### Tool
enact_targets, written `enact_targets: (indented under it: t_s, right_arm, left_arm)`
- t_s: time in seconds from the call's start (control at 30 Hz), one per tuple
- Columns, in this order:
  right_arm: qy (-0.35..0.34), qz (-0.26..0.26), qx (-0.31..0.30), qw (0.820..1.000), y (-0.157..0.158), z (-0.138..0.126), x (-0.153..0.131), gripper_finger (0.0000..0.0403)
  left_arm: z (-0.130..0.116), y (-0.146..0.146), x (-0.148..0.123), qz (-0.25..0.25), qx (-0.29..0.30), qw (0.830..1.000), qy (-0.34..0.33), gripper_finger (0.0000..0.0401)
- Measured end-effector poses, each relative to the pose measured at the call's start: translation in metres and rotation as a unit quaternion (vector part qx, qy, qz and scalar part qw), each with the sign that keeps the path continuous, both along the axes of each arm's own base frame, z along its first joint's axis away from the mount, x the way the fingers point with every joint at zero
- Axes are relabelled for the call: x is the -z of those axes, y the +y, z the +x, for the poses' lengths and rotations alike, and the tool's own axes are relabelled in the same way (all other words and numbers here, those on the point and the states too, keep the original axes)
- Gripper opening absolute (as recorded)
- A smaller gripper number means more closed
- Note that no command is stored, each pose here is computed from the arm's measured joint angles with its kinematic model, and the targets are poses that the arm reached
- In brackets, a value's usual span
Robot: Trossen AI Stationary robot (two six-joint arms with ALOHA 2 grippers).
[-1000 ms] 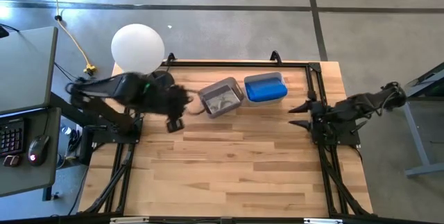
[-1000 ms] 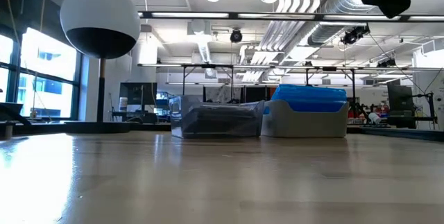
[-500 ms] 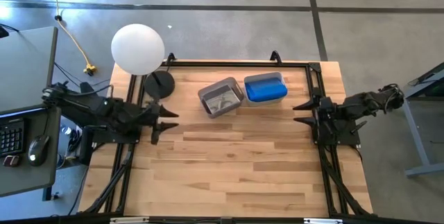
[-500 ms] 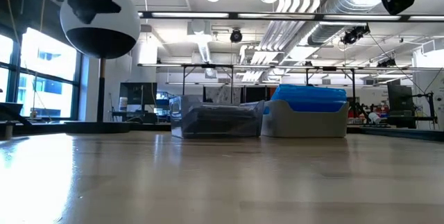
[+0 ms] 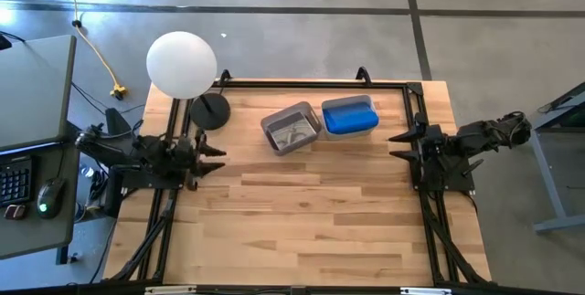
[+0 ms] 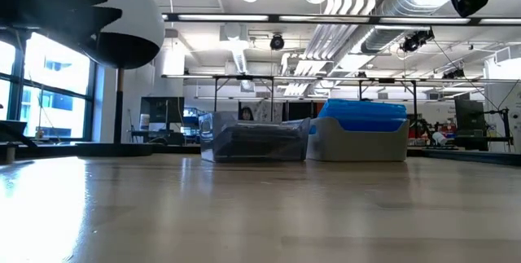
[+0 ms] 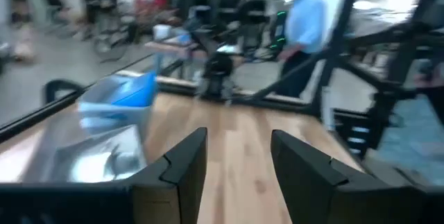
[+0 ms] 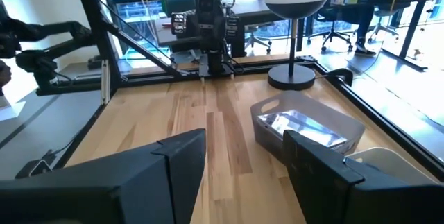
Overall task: Pick & place jewel cases by type
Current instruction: Return to Home Position
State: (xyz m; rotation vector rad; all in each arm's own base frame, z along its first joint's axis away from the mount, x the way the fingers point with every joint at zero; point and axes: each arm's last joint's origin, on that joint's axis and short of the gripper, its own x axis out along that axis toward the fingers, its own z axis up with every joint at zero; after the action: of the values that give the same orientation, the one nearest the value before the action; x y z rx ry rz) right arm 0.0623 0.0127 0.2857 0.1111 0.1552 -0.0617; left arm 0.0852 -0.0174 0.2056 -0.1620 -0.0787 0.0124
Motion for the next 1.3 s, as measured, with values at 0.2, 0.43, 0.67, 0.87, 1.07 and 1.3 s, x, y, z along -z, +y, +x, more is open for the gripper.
enact_targets:
  t_s: [0.2, 0.43, 0.67, 0.87, 1.07, 1.3]
  right_arm:
    - [-0.009, 0.021, -0.002, 1.0, 0.002, 0.004, 0.001, 0.0188]
    - [-0.049, 0.043, -0.011, 0.998, 0.01, 0.022, 0.028, 0.0188]
    - [-0.108, 0.043, -0.017, 0.993, 0.017, 0.038, 0.068, 0.0188]
    - [-0.131, 0.042, -0.018, 0.99, 0.019, 0.042, 0.106, 0.0188]
    - [-0.119, 0.021, -0.013, 0.993, 0.018, 0.042, 0.108, 0.0188]
    - [-0.072, -0.035, -0.001, 0.997, 0.018, 0.042, 0.117, 0.0188]
  left_arm:
    - [0.007, -0.003, 0.021, 0.016, 0.02, 1.0, -0.005, 0.0159]
    - [0.008, -0.004, 0.023, 0.058, 0.017, 0.998, -0.033, 0.0159]
    - [0.007, -0.006, 0.021, 0.098, 0.041, 0.993, -0.048, 0.0159]
    - [0.008, -0.005, 0.023, 0.105, 0.037, 0.993, -0.039, 0.0159]
    - [0.009, -0.005, 0.031, 0.126, 0.031, 0.992, -0.001, 0.0159]
    - [0.009, -0.004, 0.033, 0.142, 0.01, 0.99, 0.012, 0.0159]
